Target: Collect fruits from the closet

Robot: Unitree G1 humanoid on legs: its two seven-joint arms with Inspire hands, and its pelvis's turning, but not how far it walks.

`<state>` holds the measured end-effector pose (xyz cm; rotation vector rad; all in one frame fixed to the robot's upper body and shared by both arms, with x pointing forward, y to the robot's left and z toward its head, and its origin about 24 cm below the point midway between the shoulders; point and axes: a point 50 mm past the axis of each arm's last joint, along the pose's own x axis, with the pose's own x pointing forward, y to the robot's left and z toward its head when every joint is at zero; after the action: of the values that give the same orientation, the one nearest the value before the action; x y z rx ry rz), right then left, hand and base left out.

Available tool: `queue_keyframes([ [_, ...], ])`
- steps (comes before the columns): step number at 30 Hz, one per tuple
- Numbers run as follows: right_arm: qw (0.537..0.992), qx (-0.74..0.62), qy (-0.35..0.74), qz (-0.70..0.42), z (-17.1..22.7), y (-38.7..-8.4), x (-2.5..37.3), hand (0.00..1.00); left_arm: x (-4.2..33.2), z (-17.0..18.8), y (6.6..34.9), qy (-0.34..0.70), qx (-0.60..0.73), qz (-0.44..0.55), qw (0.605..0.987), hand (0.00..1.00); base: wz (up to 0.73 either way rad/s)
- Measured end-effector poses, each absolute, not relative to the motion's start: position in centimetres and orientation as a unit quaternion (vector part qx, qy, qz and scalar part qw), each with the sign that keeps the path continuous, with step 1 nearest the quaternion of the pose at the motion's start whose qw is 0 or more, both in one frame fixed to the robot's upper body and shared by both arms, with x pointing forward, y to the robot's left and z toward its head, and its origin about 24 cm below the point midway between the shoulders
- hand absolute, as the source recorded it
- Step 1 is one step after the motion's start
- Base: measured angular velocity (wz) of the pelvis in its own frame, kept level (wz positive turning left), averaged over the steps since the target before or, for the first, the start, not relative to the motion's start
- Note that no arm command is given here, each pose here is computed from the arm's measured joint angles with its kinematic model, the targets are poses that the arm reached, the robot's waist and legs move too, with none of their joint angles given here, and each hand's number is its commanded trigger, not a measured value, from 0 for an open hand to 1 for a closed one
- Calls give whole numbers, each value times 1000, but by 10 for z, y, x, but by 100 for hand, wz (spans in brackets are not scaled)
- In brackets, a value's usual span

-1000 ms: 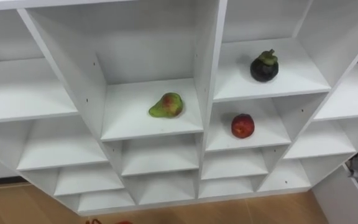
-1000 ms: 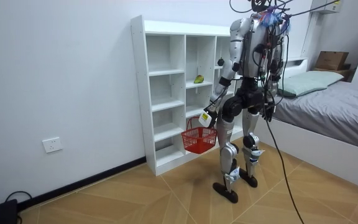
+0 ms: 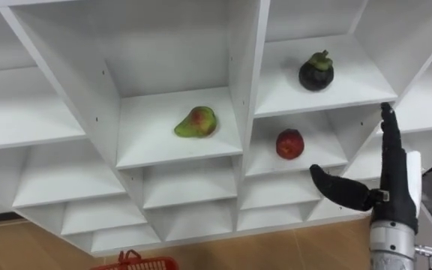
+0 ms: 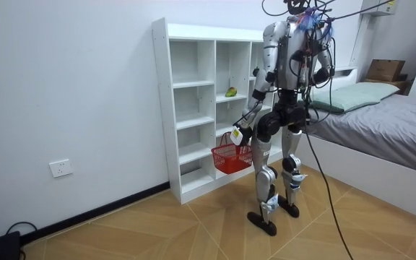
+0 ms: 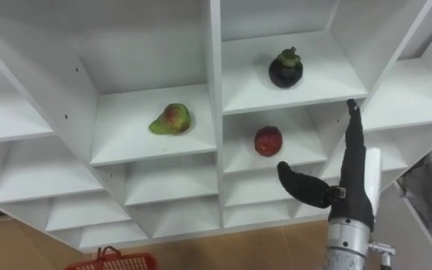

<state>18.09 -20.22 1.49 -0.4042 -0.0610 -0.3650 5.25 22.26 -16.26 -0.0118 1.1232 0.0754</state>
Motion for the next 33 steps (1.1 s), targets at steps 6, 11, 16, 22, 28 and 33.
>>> queue_keyframes([
  [6, 963, -194, -59, -179, 25, -198, 194, 0, 55, -162, 226, 531, -1, 29, 847, 100, 0],
  [11, 960, -192, -86, -186, 35, -198, 205, 0, 63, -160, 226, 525, 0, 18, 851, 100, 0],
  [16, 955, -197, -117, -189, 47, -199, 215, 0, 63, -161, 226, 528, -1, 16, 849, 100, 0],
  [22, 947, -203, -157, -193, 64, -202, 219, 0, 62, -160, 229, 528, -2, 17, 849, 100, 1],
  [28, 951, -189, -156, -188, 66, -203, 222, 0, 62, -159, 231, 529, -4, 16, 849, 100, 4],
  [33, 957, -188, -148, -163, 69, -210, 224, 0, 61, -160, 232, 531, -6, 19, 847, 100, 3],
])
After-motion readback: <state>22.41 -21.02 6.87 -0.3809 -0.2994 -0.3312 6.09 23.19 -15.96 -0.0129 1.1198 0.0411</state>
